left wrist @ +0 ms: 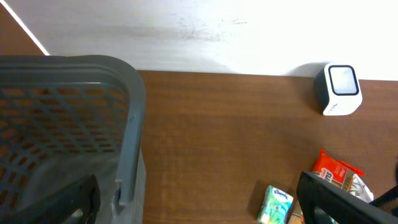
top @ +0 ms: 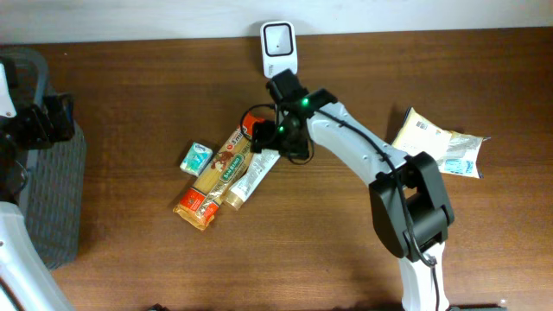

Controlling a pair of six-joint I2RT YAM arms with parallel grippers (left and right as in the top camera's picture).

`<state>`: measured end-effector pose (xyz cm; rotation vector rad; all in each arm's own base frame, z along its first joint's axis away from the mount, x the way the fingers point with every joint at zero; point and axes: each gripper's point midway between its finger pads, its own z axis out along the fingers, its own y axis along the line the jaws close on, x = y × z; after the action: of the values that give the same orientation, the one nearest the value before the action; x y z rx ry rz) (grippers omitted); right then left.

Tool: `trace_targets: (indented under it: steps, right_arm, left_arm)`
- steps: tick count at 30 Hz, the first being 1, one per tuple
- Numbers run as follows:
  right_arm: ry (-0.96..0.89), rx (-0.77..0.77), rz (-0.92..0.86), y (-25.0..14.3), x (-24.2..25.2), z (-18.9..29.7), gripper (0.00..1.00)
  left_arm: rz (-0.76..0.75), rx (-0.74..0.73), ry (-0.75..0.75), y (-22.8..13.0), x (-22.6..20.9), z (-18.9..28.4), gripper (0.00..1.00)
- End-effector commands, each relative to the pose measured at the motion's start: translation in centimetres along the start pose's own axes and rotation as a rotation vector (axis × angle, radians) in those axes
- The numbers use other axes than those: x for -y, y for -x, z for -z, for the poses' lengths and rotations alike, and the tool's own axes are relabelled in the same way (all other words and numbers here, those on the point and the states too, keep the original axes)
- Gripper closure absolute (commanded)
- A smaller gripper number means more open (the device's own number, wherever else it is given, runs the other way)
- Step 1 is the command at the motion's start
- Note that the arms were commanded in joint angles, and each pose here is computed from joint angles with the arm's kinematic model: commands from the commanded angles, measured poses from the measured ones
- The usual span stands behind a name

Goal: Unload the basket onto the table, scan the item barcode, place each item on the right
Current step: 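Reach the right gripper to the white tube and grasp it, then lift the white tube and reorient it with the right gripper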

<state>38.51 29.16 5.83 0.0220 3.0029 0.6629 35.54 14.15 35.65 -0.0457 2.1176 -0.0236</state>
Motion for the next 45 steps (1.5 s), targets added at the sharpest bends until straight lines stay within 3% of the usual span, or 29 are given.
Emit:
trace_targets:
  steps: [1,5,10,14,19,24,26,29,32,35,39,43,45]
  right_arm:
    - [-0.026,-0.022,-0.012,-1.9,-0.4,-1.8,0.18]
    - [-0.122,0.025,0.012,-2.3,0.9,-3.0,0.27]
    - [-0.16,0.057,0.018,-1.7,1.5,-2.9,0.61]
    - [-0.168,0.051,0.048,-1.8,1.8,-2.9,0.77]
    - [-0.192,0.027,0.054,-1.8,3.0,-2.5,0.77]
    - [-0.264,0.004,0.008,0.6,8.8,0.8,0.76]
    - [-0.289,-0.035,0.019,1.1,11.3,2.9,0.43]
    - [-0.281,-0.01,0.098,3.3,11.4,6.1,0.34]
    - [-0.245,0.14,0.216,7.8,10.0,8.5,0.35]
    - [-0.227,0.249,0.35,10.8,9.1,8.0,0.46]
    - [-0.236,0.178,0.337,10.5,10.7,3.7,0.7]
    - [-0.265,0.116,0.346,9.7,12.0,2.1,0.71]
    - [-0.399,0.086,0.313,9.2,15.0,3.0,0.7]
  left_arm:
    - [-0.021,0.021,-0.002,0.6,0.2,0.6,0.01]
    - [-0.021,0.021,-0.002,0.6,0.2,0.6,0.01]
    - [-0.021,0.021,-0.002,0.6,0.2,0.6,0.01]
    - [-0.021,0.021,-0.002,0.6,0.2,0.6,0.01]
    - [-0.021,0.021,-0.002,0.6,0.2,0.6,0.01]
    - [-0.021,0.021,-0.002,0.6,0.2,0.6,0.01]
    - [-0.021,0.021,-0.002,0.6,0.2,0.6,0.01]
    - [-0.021,0.021,-0.002,0.6,0.2,0.6,0.01]
    - [-0.021,0.021,-0.002,0.6,0.2,0.6,0.01]
    - [-0.021,0.021,-0.002,0.6,0.2,0.6,0.01]
    - [-0.021,0.021,-0.002,0.6,0.2,0.6,0.01]
    - [-0.021,0.021,-0.002,0.6,0.2,0.6,0.01]
    - [-0.021,0.021,-0.002,0.6,0.2,0.6,0.01]
